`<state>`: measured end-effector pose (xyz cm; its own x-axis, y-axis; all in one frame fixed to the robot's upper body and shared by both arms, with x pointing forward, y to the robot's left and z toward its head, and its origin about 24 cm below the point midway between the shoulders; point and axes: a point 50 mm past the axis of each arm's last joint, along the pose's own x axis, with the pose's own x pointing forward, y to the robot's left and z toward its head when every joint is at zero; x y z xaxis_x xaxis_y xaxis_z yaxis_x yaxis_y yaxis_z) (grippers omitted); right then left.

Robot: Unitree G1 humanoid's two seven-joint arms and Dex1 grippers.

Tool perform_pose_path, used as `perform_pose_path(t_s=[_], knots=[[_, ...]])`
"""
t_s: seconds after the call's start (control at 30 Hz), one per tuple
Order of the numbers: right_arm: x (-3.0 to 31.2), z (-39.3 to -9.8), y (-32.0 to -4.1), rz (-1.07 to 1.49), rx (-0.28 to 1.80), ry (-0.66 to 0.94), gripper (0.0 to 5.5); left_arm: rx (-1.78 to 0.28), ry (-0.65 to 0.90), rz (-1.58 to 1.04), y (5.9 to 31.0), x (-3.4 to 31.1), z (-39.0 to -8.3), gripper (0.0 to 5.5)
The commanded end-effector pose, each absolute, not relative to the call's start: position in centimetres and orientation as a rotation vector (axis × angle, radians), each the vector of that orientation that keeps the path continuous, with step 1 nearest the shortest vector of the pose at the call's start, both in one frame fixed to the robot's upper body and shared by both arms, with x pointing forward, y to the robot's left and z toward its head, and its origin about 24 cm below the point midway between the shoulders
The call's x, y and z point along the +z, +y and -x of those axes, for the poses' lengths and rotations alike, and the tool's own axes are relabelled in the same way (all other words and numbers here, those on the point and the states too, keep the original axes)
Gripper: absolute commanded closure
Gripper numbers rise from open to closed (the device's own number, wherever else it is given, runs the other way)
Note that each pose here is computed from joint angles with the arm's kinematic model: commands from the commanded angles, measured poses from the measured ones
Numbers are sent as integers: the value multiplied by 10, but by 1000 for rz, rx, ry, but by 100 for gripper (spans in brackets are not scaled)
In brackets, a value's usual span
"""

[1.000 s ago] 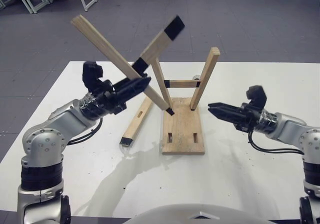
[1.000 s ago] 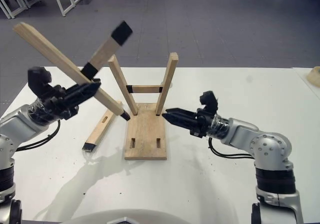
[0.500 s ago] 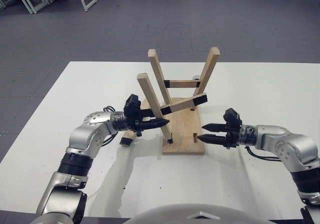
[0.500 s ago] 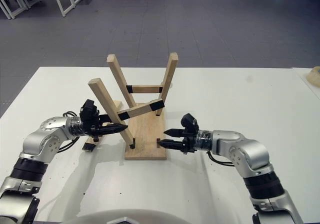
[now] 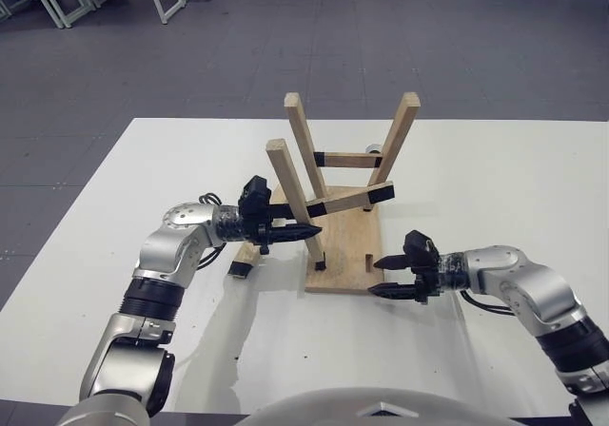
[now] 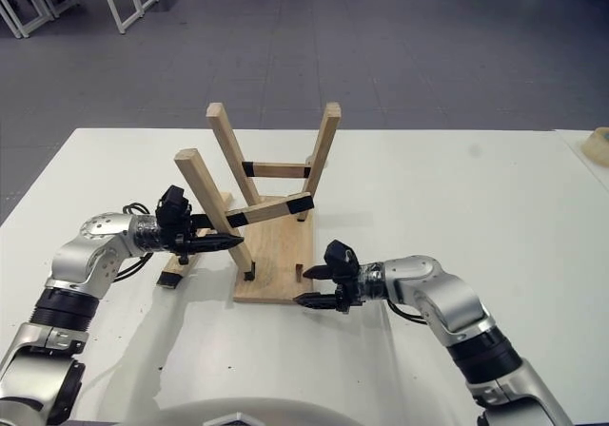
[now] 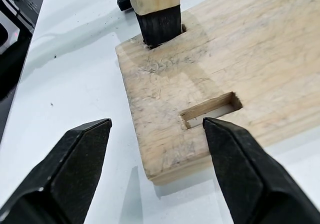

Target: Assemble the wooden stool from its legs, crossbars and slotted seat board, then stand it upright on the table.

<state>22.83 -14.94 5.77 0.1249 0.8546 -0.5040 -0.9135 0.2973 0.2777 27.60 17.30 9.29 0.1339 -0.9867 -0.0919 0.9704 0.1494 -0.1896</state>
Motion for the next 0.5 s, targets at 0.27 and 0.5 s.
perform_pose_path(t_s=[0.27, 0.5], knots=[[33, -229, -174, 329, 1224, 785, 212, -1464, 265, -22, 172, 85, -283, 345], [22, -227, -184, 434, 1213, 825, 212, -1451, 287, -127, 169, 74, -288, 345]])
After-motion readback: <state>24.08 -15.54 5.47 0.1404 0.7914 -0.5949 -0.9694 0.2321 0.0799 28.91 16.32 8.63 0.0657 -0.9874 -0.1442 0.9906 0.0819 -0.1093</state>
